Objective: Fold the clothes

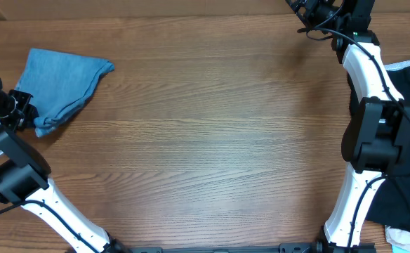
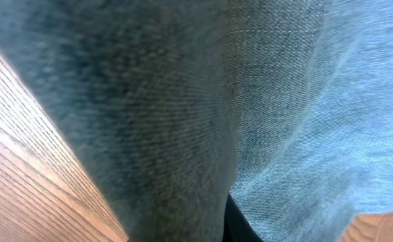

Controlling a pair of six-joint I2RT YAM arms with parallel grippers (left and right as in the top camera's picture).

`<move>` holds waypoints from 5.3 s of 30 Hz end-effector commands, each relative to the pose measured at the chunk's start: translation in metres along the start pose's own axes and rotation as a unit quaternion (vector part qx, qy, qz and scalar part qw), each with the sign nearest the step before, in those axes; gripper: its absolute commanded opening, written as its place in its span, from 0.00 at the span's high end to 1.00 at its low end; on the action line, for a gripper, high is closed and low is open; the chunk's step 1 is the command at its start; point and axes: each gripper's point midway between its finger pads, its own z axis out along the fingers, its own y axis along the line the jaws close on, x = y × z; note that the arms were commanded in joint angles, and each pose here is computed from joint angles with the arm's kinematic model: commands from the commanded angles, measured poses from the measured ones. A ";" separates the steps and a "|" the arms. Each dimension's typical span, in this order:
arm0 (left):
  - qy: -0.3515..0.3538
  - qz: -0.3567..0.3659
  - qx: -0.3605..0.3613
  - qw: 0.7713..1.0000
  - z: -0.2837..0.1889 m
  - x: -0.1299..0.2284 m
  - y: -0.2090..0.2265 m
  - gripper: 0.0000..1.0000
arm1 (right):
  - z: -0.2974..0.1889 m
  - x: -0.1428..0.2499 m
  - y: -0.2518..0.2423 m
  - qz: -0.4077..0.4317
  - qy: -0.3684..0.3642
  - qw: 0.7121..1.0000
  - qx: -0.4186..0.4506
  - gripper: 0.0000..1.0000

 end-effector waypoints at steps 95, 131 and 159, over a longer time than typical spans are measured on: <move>-0.146 0.361 0.054 0.920 -0.014 0.023 -0.163 0.96 | -0.002 -0.004 0.010 -0.009 -0.003 1.000 -0.008 0.00; -0.256 0.242 0.048 0.934 -0.224 0.120 -0.056 0.96 | -0.002 -0.004 0.010 -0.009 -0.003 1.000 -0.008 0.00; -0.245 0.079 -0.021 0.966 0.031 0.011 0.054 0.96 | -0.002 -0.004 0.010 -0.009 -0.003 1.000 -0.008 0.00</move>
